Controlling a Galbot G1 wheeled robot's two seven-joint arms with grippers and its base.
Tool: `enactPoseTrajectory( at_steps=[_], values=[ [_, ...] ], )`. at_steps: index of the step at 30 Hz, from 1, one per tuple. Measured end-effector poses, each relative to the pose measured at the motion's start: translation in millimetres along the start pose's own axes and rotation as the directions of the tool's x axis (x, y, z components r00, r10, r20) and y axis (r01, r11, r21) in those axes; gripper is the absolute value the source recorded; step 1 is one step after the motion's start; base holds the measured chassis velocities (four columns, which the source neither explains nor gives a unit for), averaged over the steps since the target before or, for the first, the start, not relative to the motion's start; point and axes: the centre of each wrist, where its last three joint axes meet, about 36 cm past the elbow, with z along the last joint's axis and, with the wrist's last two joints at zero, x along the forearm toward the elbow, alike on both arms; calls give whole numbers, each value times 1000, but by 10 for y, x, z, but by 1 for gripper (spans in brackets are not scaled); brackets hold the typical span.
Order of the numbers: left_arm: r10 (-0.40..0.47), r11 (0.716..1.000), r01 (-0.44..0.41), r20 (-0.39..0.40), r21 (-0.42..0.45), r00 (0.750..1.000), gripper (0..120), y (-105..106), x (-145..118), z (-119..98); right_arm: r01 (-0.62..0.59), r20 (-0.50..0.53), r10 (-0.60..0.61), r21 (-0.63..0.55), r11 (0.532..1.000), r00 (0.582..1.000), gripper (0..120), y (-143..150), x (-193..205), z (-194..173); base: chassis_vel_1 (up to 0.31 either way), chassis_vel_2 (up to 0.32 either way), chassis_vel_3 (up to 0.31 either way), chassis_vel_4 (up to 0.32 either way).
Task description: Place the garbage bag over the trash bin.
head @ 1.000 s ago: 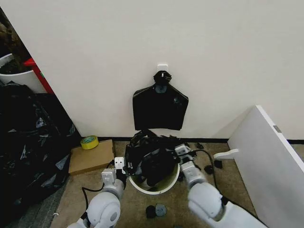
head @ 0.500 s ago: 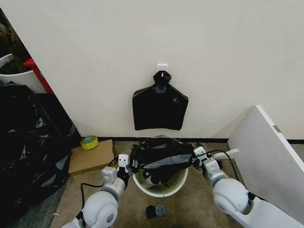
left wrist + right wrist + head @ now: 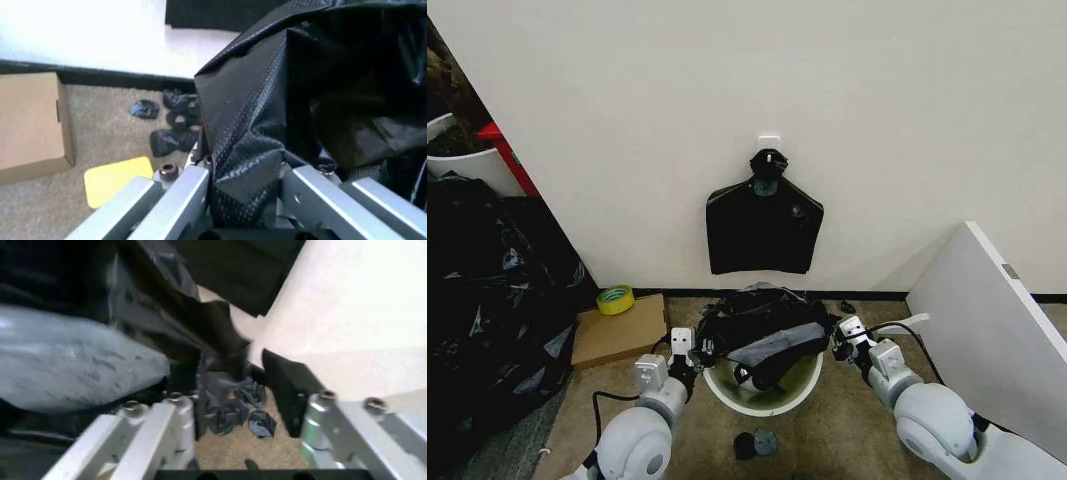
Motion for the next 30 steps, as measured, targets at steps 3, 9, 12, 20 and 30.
enactPoseTrajectory(
  at_steps=[3,9,12,20,30],
  values=[
    [-10,1000,10,-10,-1,1000,1,24,-13,4,-4,12,4,-11,1000,1000,46,-92,115,-17,0,0,0,0],
    [-16,1000,16,-18,3,1000,1,39,-11,-1,-3,97,4,-9,1000,995,68,-327,358,-124,0,0,0,0],
    [-20,1000,20,-22,2,1000,1,44,-11,-2,7,131,-8,3,1000,991,74,-349,436,-147,0,0,0,0],
    [-30,999,31,-47,17,998,1,50,-42,-22,230,249,-278,208,951,928,100,-142,798,0,0,0,0,0],
    [-7,1000,8,-46,20,999,1,-20,8,-64,382,175,-459,345,857,871,100,279,615,96,0,0,0,0]
  ],
)
